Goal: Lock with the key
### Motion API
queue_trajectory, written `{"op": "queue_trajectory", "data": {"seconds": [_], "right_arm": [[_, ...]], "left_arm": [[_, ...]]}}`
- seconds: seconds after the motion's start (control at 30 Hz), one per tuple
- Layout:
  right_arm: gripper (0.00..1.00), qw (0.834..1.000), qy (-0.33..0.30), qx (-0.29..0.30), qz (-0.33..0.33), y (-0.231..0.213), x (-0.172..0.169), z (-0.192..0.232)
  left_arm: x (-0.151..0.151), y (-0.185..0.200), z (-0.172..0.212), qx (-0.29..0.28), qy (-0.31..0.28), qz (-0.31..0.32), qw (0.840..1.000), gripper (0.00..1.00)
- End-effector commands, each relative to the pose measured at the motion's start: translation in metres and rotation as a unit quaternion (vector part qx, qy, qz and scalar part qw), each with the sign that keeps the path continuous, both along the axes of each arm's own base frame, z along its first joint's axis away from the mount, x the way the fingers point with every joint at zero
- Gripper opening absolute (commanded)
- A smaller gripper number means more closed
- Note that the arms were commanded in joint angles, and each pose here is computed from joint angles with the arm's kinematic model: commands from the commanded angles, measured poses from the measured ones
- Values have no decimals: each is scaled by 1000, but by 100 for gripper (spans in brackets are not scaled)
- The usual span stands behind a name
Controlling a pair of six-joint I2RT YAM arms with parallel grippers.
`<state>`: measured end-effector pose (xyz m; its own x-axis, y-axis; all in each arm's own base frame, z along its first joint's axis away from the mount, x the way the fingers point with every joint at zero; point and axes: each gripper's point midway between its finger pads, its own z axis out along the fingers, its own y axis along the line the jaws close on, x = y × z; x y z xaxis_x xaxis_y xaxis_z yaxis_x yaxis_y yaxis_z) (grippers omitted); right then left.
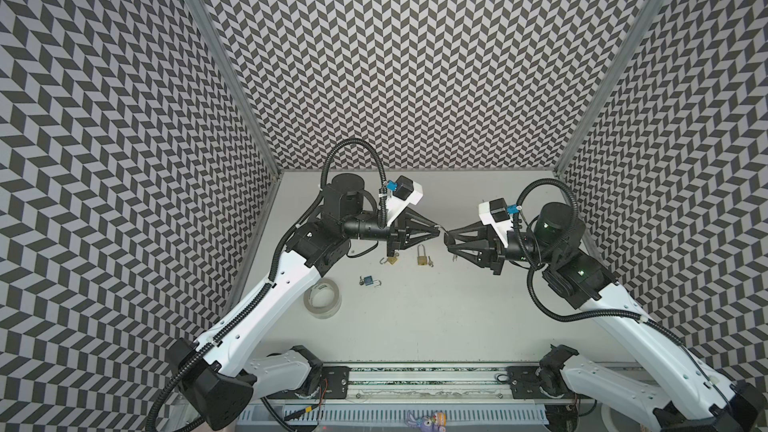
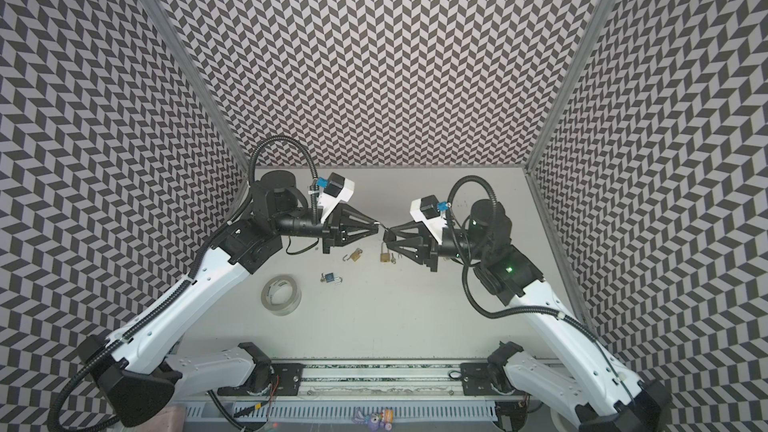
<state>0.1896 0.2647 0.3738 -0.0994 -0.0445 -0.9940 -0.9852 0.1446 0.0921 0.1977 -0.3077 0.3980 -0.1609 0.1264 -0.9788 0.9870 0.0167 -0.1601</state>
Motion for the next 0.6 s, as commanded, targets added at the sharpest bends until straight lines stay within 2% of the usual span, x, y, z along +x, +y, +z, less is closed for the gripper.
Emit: {"op": "queue_trajectory", "data": {"seconds": [0.0,0.2,0.57], "right_arm": [[0,999,-40,15,-7,-4,-2,17],[0,999,-39,11,0,-3,-3,15],[0,999,-40,13,8,-2,-5,18]], "left_arm": [[-2,4,9,-12,-16,6,1000,18],[0,2,12,-18,-15,5,1000,24],[1,-3,0,-7,3,-11,1000,23]]}}
